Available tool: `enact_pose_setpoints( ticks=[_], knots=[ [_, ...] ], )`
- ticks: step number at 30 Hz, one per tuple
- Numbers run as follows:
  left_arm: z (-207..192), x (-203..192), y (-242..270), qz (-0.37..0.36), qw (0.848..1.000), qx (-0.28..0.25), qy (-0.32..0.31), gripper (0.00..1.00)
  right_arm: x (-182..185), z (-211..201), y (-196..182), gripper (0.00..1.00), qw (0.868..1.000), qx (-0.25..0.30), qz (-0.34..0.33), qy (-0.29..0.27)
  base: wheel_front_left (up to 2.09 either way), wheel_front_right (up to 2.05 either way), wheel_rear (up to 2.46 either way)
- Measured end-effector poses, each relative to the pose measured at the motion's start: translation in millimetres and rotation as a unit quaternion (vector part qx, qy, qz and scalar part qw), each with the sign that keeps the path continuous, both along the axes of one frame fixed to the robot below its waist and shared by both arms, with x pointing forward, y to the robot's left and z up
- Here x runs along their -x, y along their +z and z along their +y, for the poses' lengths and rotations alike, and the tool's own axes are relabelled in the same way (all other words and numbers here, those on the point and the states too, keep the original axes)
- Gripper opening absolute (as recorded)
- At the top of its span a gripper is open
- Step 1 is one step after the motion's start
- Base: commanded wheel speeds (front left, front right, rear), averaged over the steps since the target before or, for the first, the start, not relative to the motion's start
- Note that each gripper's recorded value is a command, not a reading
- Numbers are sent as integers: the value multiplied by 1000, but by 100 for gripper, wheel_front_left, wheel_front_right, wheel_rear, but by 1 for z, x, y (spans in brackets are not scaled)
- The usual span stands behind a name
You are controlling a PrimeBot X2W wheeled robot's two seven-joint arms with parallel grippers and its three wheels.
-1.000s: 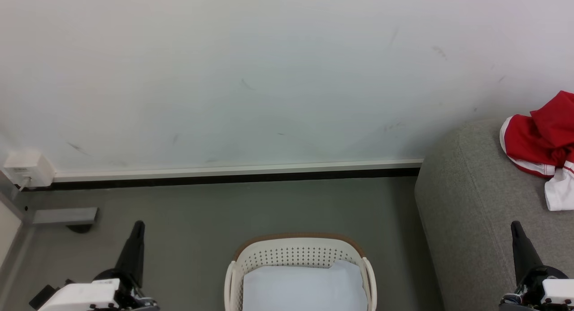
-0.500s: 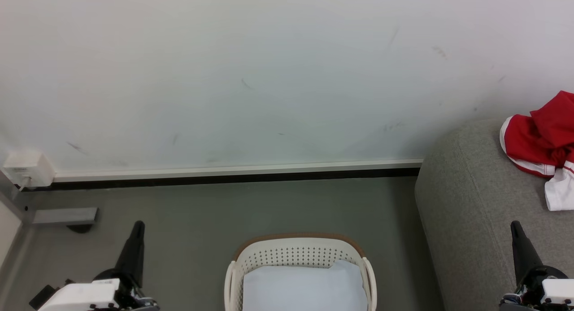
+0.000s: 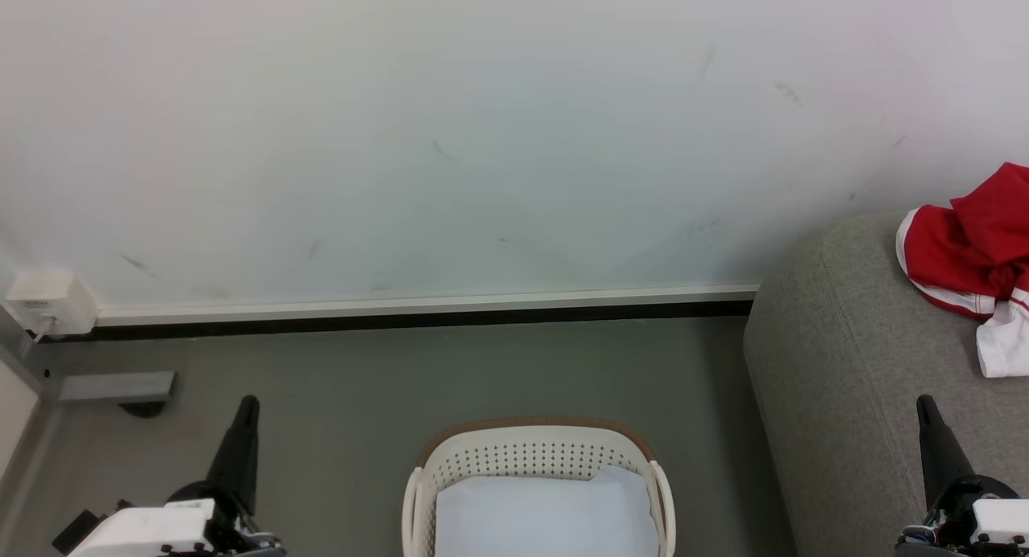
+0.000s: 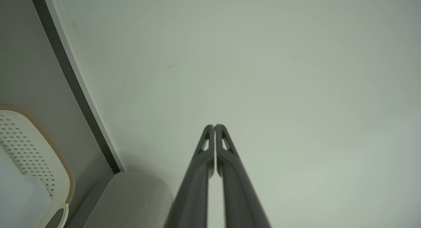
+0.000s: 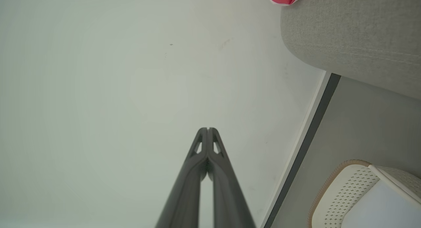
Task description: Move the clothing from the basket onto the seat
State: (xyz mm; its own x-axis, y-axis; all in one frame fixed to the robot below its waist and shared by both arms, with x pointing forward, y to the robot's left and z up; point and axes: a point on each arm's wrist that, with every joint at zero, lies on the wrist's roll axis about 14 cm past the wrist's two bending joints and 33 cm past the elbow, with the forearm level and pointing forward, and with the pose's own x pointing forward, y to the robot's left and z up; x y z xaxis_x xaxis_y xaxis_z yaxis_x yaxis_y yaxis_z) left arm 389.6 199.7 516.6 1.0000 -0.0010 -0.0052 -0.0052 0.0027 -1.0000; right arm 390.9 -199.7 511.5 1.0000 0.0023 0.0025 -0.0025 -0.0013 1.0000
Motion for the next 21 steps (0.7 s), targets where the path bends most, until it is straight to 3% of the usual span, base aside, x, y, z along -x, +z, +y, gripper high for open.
enact_pose_setpoints(
  ticks=[21],
  knots=[
    [0,0,0,0,1000,0,0,0,0,1,0,0,1000,-2,0,1,0,0,0]
  ],
)
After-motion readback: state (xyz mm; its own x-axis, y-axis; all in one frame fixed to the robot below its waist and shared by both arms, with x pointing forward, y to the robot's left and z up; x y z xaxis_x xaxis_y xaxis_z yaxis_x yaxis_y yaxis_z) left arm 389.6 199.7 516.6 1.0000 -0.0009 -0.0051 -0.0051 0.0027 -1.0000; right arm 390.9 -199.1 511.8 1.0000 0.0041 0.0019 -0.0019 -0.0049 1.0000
